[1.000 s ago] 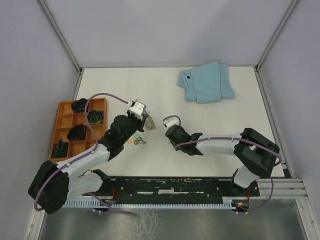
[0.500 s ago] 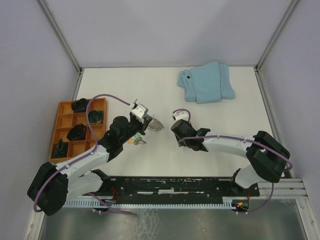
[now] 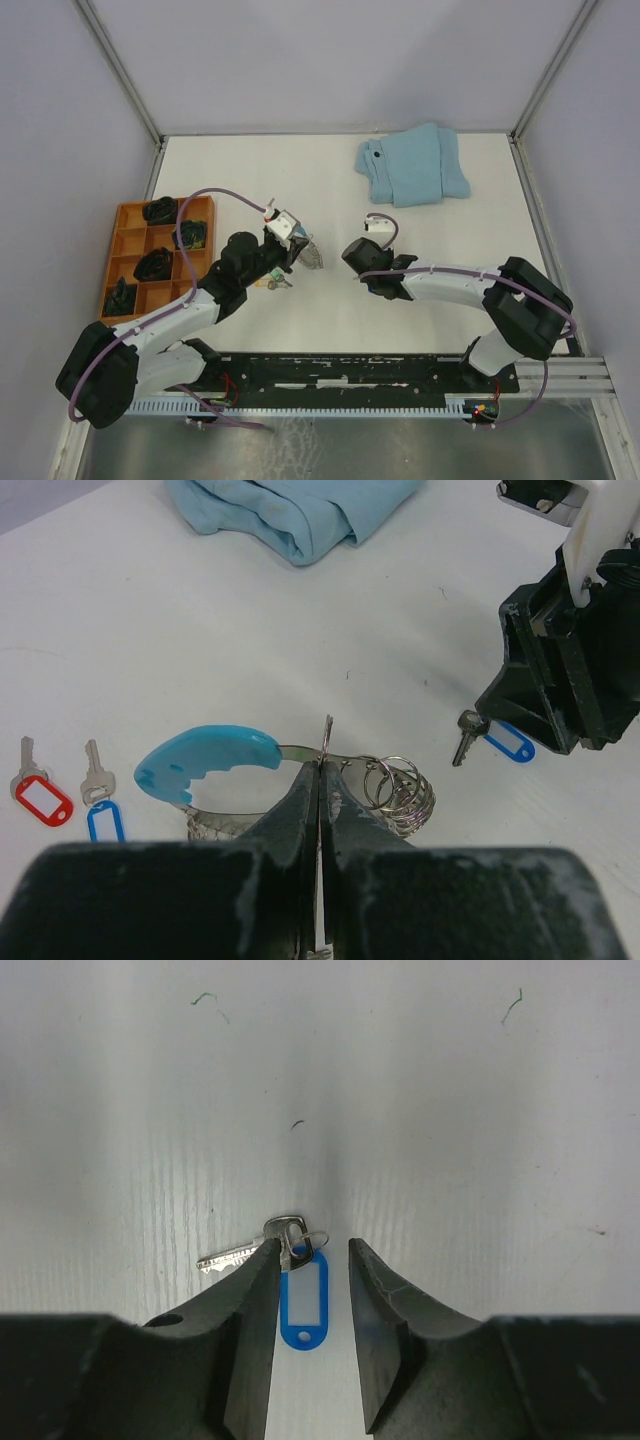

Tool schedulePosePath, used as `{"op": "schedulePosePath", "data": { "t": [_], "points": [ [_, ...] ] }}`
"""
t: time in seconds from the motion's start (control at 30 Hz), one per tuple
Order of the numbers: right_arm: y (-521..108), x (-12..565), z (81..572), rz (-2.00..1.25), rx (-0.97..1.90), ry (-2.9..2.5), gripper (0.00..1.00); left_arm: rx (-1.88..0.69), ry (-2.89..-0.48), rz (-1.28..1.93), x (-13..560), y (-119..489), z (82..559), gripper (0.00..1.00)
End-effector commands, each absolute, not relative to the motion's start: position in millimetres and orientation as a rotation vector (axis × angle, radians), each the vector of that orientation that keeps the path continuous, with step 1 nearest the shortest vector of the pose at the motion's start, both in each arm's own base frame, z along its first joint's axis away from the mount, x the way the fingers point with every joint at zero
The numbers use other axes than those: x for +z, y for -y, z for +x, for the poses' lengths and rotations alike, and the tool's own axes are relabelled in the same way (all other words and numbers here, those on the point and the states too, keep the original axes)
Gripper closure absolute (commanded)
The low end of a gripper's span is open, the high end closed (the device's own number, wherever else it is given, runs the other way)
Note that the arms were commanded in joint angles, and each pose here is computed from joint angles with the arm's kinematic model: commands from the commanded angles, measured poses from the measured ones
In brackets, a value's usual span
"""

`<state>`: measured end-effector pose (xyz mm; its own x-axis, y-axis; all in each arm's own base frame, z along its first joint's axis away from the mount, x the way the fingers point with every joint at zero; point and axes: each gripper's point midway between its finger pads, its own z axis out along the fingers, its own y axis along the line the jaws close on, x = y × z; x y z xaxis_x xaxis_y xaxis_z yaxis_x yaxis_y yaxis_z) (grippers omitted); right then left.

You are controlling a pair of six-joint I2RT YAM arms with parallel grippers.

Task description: Put the keys on the keyring

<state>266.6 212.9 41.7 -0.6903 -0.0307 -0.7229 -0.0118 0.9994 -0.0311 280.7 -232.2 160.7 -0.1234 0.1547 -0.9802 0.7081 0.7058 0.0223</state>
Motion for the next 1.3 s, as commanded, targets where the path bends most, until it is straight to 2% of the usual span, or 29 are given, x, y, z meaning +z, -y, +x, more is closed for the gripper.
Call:
{"op": "schedulePosePath", "data": {
  "t": [0.0,0.57,0.8,1.0,1.13,1.27],
  "points": [
    [-210,44,280,0.110,-0.043,-2.266,0.59,-0.557,-1.547,0.725,190,240,286,0.97],
    [-220,16,279,0.132,-0.026,-2.318,0.64,-0.581,-1.564,0.757,184,246,285,0.97],
    [-229,19,281,0.065,0.015,-2.321,0.74,-0.593,-1.565,0.772,183,249,284,0.97],
    [-246,28,289,-0.128,0.090,-2.327,0.85,-0.600,-1.556,0.785,185,250,282,0.97],
    [-246,39,289,-0.204,0.079,-2.328,0.83,-0.603,-1.556,0.790,184,250,281,0.97],
    [-240,50,283,-0.289,0.043,-2.348,0.72,-0.600,-1.557,0.789,184,250,282,0.97]
  ]
}}
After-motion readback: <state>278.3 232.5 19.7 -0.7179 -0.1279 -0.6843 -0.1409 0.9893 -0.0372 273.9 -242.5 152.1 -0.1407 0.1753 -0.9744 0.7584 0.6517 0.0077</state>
